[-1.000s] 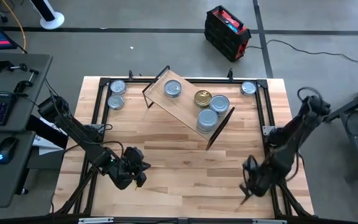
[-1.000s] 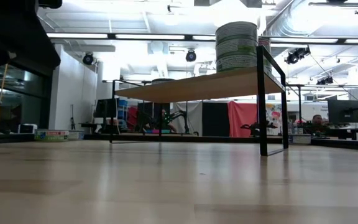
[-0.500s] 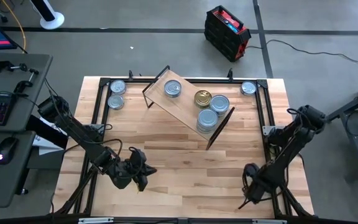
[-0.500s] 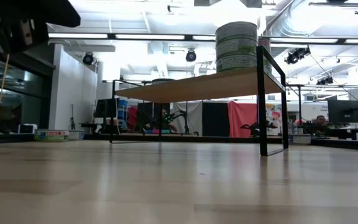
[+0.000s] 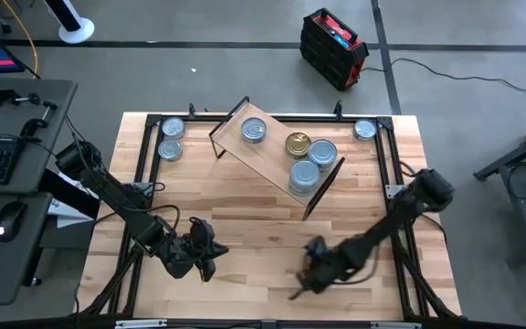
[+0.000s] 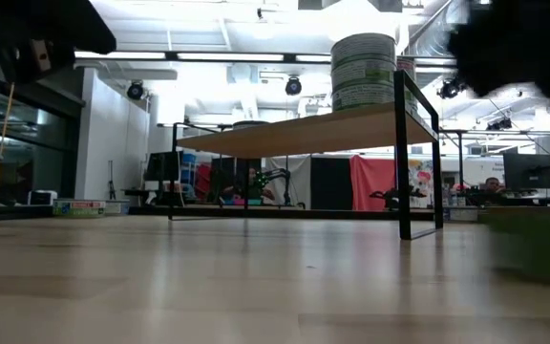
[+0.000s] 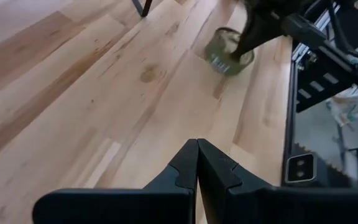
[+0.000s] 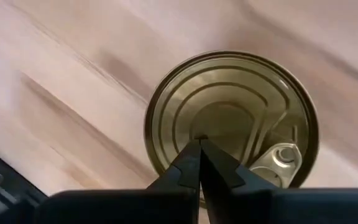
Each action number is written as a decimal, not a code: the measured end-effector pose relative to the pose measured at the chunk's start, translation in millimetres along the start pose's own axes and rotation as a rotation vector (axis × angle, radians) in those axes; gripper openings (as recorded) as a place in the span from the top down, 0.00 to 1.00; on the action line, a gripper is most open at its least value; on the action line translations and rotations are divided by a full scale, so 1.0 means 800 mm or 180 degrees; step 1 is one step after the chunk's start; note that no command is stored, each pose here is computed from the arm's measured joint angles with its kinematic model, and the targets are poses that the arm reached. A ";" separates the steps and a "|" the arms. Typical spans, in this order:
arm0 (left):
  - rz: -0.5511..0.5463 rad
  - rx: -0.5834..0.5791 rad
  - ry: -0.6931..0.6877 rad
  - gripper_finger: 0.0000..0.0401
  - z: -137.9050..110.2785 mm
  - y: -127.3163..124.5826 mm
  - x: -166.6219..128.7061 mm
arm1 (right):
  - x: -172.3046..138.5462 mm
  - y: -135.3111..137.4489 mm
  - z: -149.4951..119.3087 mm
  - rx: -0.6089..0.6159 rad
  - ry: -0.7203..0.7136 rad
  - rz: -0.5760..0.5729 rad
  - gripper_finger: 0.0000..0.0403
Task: Stack canned seafood by type on shelf
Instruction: Stack the green tuna can on top of the other green tuna can on the shelf
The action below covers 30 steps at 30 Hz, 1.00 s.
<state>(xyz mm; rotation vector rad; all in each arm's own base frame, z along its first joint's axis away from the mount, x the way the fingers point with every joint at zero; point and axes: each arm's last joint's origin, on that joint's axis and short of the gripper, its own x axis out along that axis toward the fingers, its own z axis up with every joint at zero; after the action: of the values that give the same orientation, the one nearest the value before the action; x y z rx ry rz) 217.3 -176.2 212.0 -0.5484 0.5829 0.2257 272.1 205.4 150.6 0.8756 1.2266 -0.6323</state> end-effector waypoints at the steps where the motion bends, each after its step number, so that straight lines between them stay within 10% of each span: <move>1: 0.0008 0.0051 0.0004 1.00 0.000 0.000 0.000 | 0.005 0.012 0.010 -0.0051 -0.0071 0.0089 1.00; 14: 0.0281 0.0448 0.0064 1.00 -0.010 0.009 0.026 | -0.001 0.151 0.124 -0.1983 -0.0730 0.0699 1.00; 20: 0.0307 0.0530 0.0131 1.00 -0.047 0.008 0.075 | -0.029 0.143 0.126 -0.2480 -0.0468 0.0225 1.00; 30: 0.0266 0.0960 0.0241 1.00 -0.072 0.015 0.113 | 0.033 0.110 0.101 -0.2214 -0.0224 0.0219 1.00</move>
<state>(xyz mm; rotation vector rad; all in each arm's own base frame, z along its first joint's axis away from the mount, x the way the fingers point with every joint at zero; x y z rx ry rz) 260.4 -193.9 114.4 -0.2417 0.6999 0.1922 392.9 185.4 152.7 0.3049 1.2278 -0.1476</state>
